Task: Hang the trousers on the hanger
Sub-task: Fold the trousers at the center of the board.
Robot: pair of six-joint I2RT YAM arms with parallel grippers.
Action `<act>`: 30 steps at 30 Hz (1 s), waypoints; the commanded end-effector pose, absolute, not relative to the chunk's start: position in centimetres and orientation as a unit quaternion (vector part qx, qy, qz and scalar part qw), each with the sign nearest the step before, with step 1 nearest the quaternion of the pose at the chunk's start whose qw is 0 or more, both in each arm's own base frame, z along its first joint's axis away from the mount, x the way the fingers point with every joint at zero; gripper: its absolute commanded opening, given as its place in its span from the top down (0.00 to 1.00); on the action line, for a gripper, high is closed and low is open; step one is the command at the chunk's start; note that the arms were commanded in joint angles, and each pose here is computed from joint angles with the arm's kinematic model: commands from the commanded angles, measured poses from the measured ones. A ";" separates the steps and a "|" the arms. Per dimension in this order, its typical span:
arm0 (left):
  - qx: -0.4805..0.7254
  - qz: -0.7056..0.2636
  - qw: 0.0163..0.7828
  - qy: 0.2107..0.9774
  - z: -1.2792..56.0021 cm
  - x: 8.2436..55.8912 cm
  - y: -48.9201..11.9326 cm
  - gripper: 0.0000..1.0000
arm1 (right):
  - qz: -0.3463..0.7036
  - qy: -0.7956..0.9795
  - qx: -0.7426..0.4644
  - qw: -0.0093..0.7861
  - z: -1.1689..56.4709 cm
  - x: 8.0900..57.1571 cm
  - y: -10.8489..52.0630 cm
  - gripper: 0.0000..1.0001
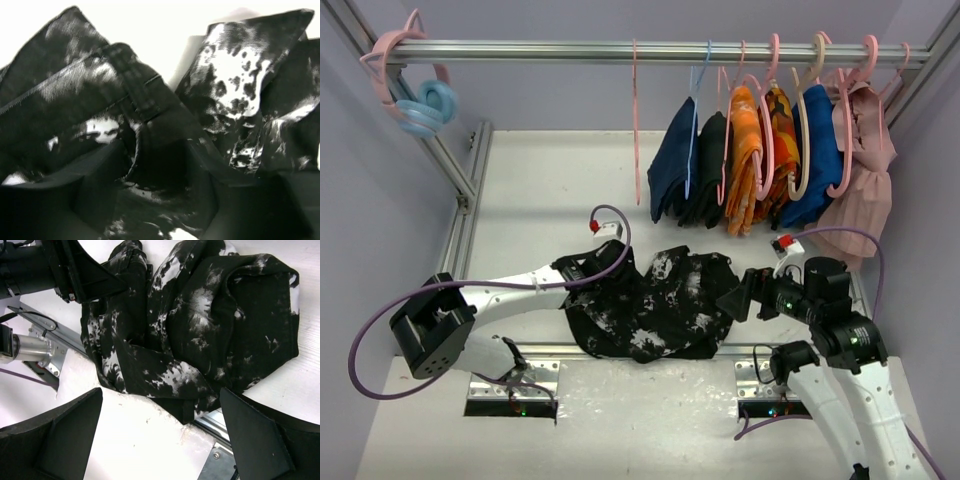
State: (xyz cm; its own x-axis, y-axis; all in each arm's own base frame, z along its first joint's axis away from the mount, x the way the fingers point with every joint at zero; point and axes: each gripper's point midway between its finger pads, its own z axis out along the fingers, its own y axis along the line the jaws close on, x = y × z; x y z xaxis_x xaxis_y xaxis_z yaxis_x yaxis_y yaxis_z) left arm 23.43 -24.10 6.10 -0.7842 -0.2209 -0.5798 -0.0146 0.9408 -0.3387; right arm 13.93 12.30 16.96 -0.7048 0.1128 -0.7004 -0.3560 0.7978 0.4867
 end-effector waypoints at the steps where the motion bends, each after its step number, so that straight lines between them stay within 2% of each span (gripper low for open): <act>1: -0.051 -0.191 0.341 0.919 7.0 24.2 -25.6 0.72 | 0.332 0.856 -0.075 0.389 17.5 14.6 13.1 0.01; 4: -0.055 -0.173 0.346 0.921 6.9 24.4 -24.9 0.97 | 0.341 0.856 -0.079 0.380 17.1 14.5 13.4 0.01; 5: -0.058 -0.164 0.349 0.921 7.1 24.5 -24.6 1.00 | 0.349 0.852 -0.082 0.381 17.2 14.6 13.7 0.01; 14: -0.144 -0.099 0.428 0.887 13.3 24.7 -18.2 1.00 | 0.426 0.830 -0.085 0.350 16.0 15.8 16.4 0.01; 18: -0.231 -0.039 0.490 0.840 18.6 23.3 -11.2 1.00 | 0.479 0.816 -0.111 0.304 15.4 15.9 18.2 0.01; 20: -0.261 -0.040 0.508 0.820 20.9 22.6 -9.3 1.00 | 0.490 0.811 -0.121 0.296 15.1 16.4 19.0 0.01; 25: -0.298 -0.081 0.546 0.778 27.1 20.9 -6.0 1.00 | 0.426 0.838 -0.173 0.295 13.5 17.7 20.9 0.01; 30: -0.328 -0.035 0.571 0.752 30.0 19.3 -1.8 1.00 | 0.285 0.894 -0.185 0.292 8.9 19.5 20.0 0.01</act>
State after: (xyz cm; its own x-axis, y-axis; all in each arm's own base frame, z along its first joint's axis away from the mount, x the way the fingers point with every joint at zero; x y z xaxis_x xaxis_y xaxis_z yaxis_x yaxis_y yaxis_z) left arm 20.31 -6.37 27.57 -0.2629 -0.5643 -0.7826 -0.3507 0.8116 -0.4673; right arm 15.71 20.87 9.76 -0.8437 -0.1183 -0.5236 -0.4676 0.6410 0.6087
